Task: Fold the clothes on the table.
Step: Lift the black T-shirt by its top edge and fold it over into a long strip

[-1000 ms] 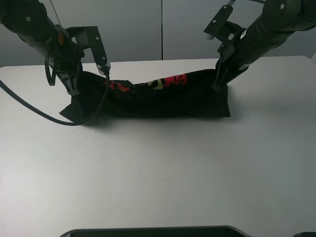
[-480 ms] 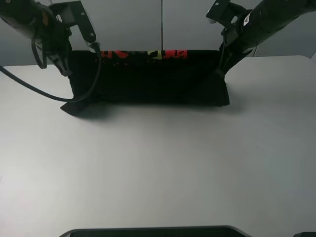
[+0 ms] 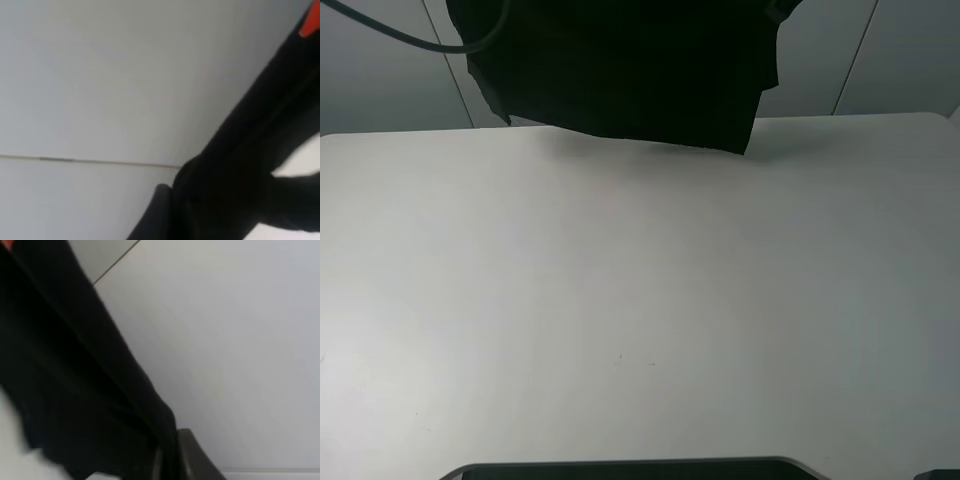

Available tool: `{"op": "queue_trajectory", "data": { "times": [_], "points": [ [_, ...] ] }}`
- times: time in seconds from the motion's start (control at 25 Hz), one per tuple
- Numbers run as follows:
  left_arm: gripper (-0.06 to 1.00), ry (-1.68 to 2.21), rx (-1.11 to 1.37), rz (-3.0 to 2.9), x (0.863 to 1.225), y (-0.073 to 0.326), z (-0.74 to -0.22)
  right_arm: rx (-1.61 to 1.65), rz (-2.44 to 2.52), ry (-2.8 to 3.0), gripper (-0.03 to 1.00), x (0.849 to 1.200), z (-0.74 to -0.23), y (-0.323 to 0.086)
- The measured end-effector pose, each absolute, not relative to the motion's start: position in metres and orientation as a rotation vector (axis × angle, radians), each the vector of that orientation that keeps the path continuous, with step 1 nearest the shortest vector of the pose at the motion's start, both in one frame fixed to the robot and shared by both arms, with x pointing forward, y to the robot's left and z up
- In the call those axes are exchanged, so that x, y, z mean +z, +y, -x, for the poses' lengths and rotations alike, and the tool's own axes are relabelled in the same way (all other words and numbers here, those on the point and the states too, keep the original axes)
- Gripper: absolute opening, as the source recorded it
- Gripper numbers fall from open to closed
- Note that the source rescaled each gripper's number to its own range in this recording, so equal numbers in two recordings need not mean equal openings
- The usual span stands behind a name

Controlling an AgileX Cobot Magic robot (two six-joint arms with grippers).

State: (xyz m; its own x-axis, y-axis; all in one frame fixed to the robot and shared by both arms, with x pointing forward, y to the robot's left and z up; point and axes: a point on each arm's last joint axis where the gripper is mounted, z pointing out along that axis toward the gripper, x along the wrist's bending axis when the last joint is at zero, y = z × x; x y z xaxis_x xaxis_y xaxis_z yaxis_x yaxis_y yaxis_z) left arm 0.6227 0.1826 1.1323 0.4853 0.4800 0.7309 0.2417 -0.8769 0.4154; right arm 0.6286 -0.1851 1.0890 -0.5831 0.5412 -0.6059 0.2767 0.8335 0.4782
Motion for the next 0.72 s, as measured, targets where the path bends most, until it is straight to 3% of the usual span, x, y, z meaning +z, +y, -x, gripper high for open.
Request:
{"op": "queue_trajectory", "data": {
  "times": [0.12, 0.24, 0.44, 0.72],
  "points": [
    [0.00, 0.663, 1.121, -2.631, 1.113, 0.183, -0.614, 0.397, -0.677, 2.301, 0.00, 1.081, -0.623, -0.187],
    [0.00, 0.657, 0.728, -2.817, 1.080, 0.179, -0.596, 0.376, -0.803, 2.465, 0.00, 1.065, -0.614, -0.185],
    [0.00, 0.583, 0.086, -2.978, 1.029, 0.173, -0.564, 0.294, -0.947, 2.817, 0.00, 1.010, -0.587, -0.180],
    [0.00, 0.583, -0.304, -3.043, 0.969, 0.177, -0.536, 0.103, -1.053, 3.051, 0.00, 0.953, -0.544, -0.190]
  ]
}}
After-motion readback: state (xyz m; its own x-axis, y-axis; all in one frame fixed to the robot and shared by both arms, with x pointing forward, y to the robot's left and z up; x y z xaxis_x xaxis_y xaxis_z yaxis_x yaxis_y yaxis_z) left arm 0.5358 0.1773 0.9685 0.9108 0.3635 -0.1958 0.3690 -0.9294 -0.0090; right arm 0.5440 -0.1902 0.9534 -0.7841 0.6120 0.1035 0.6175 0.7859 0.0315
